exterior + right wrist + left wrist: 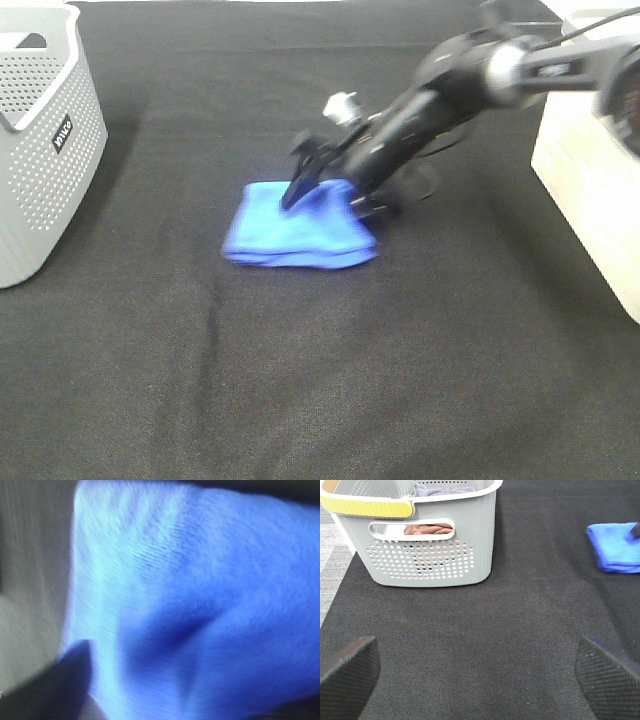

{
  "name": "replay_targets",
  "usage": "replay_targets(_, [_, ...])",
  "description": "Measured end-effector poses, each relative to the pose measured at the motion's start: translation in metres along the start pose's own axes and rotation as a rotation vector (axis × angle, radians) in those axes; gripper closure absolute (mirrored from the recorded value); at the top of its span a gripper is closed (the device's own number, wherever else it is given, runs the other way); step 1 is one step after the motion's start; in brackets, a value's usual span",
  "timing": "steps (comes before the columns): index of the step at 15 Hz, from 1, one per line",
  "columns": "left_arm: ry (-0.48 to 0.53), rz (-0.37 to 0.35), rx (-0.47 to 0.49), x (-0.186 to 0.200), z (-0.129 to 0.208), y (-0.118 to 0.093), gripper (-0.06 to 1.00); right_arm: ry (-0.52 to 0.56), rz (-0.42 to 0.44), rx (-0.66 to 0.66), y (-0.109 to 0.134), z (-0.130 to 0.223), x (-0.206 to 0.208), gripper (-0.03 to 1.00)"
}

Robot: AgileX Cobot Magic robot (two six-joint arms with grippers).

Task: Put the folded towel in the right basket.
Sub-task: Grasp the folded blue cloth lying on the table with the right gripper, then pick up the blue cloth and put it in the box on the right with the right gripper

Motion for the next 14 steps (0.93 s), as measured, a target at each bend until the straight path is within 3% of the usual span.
replay_targets(1, [0.0,0.0,0.0,0.0,0.0,0.0,-0.04,0.012,0.011,0.015,0.002,0.006,-0.009,0.5])
replay_targets(2, [0.0,0.0,0.0,0.0,0.0,0.0,-0.04,0.012,0.011,0.015,0.002,0.006,-0.009,0.5])
replay_targets(3, [0.0,0.0,0.0,0.0,0.0,0.0,-0.04,0.029,0.019,0.027,0.002,0.008,-0.012,0.79])
replay_targets(6, [0.0,0.0,0.0,0.0,0.0,0.0,-0.04,0.132,0.107,0.172,0.009,0.018,0.011,0.78])
replay_targets(9, [0.0,0.0,0.0,0.0,0.0,0.0,-0.04,-0.099,0.103,0.291,0.079,-0.002,0.111,0.78])
replay_targets(11, [0.0,0.0,0.0,0.0,0.0,0.0,-0.04,-0.258,0.074,0.339,0.112,0.002,0.194,0.78])
replay_targets(13, [0.0,0.0,0.0,0.0,0.0,0.0,-0.04,-0.436,0.083,0.362,0.119,0.005,0.282,0.78])
replay_targets(14, [0.0,0.0,0.0,0.0,0.0,0.0,-0.04,-0.546,0.106,0.347,0.109,0.005,0.334,0.78])
Point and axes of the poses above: a point on each arm's last joint axis where the gripper is mounted, x pointing back along that axis away from the gripper, y along the wrist's bending axis when the last joint is at zero, z = x × y, the point moved 9 cm from there along -x, pointing out along that axis toward the gripper, and after that the axes turned 14 degrees about -x, right-handed, at the moved point
